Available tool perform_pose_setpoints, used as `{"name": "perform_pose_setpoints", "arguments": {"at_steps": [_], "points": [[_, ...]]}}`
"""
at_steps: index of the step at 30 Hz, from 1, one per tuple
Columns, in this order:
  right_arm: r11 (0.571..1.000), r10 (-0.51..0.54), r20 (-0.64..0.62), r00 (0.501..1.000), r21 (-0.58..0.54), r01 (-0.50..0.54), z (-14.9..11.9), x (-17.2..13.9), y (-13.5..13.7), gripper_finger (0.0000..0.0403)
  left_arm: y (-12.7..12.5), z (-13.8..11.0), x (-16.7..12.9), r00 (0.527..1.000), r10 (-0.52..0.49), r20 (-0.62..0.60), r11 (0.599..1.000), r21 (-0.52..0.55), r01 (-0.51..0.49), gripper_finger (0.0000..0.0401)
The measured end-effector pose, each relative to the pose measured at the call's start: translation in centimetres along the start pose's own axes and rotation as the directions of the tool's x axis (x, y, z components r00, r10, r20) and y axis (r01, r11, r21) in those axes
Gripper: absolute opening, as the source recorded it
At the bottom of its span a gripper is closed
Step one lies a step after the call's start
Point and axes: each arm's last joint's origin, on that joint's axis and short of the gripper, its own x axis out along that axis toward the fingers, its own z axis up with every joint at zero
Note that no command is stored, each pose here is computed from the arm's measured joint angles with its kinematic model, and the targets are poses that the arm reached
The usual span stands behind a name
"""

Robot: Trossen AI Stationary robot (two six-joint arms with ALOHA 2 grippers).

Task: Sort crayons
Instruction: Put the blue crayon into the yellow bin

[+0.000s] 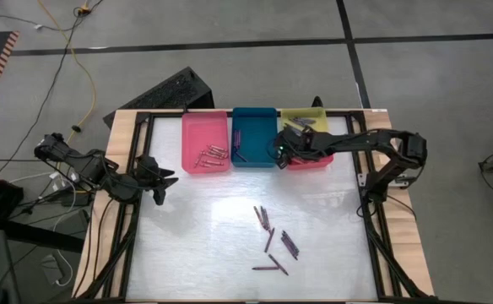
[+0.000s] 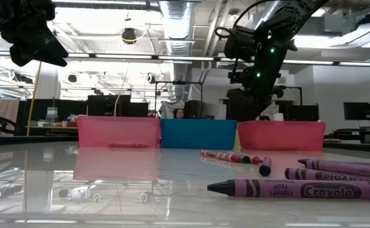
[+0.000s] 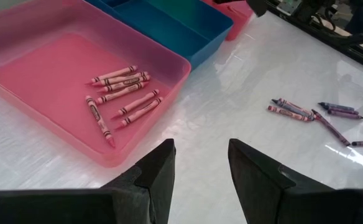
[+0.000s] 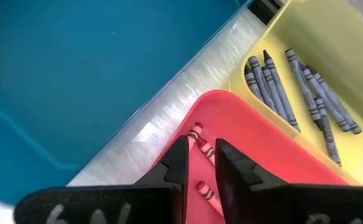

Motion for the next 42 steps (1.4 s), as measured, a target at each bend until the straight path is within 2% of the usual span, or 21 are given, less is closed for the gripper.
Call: {"name": "perform_pose_setpoints", "arguments": {"at_steps": [9, 13, 17, 20, 24, 27, 30, 35, 42], "points": [[0.996, 0.068, 0.046, 0.997, -0.052, -0.066, -0.5, -5.4, -0.8, 0.0072, 0.0, 0.0, 0.0, 1.000, -0.004, -0.002, 1.000, -0.012, 0.004, 0.0139], [0.978, 0.206, 0.038, 0.978, -0.048, -0.204, -1.3, -8.4, -0.8, 0.0072, 0.0, 0.0, 0.0, 1.000, -0.003, 0.002, 1.000, -0.016, 0.003, 0.0139], [0.937, 0.345, -0.010, 0.939, -0.049, -0.345, -2.6, -10.8, -0.2, 0.0072, -0.1, 0.0, 0.0, 1.000, -0.007, 0.003, 0.999, -0.041, 0.007, 0.0139], [0.905, 0.411, -0.065, 0.909, -0.091, -0.416, -4.0, -12.2, 0.8, 0.0072, -0.1, 0.0, 0.0, 1.000, -0.017, -0.008, 0.999, -0.045, 0.017, 0.0139], [0.832, 0.498, -0.150, 0.854, -0.194, -0.520, -6.2, -14.1, 2.5, 0.0071, -0.2, 0.1, 0.0, 0.999, -0.035, -0.014, 0.998, -0.053, 0.034, 0.0139], [0.791, 0.545, -0.177, 0.820, -0.216, -0.572, -7.7, -15.5, 3.9, 0.0070, -0.3, 0.1, 0.0, 0.999, -0.041, -0.007, 0.998, -0.055, 0.041, 0.0139], [0.781, 0.569, -0.148, 0.809, -0.210, -0.588, -9.1, -16.8, 5.3, 0.0070, -0.4, 0.1, 0.1, 0.999, -0.038, -0.008, 0.998, -0.043, 0.037, 0.0139], [0.767, 0.597, -0.042, 0.801, -0.262, -0.585, -11.5, -18.4, 8.1, 0.0070, -0.7, -0.1, 0.5, 1.000, -0.019, -0.018, 1.000, -0.022, 0.019, 0.0139], [0.771, 0.617, 0.137, 0.775, -0.302, -0.560, -14.2, -18.5, 12.7, 0.0070, -1.4, -0.4, 1.3, 0.999, 0.000, -0.050, 1.000, 0.000, 0.000, 0.0139]]}}
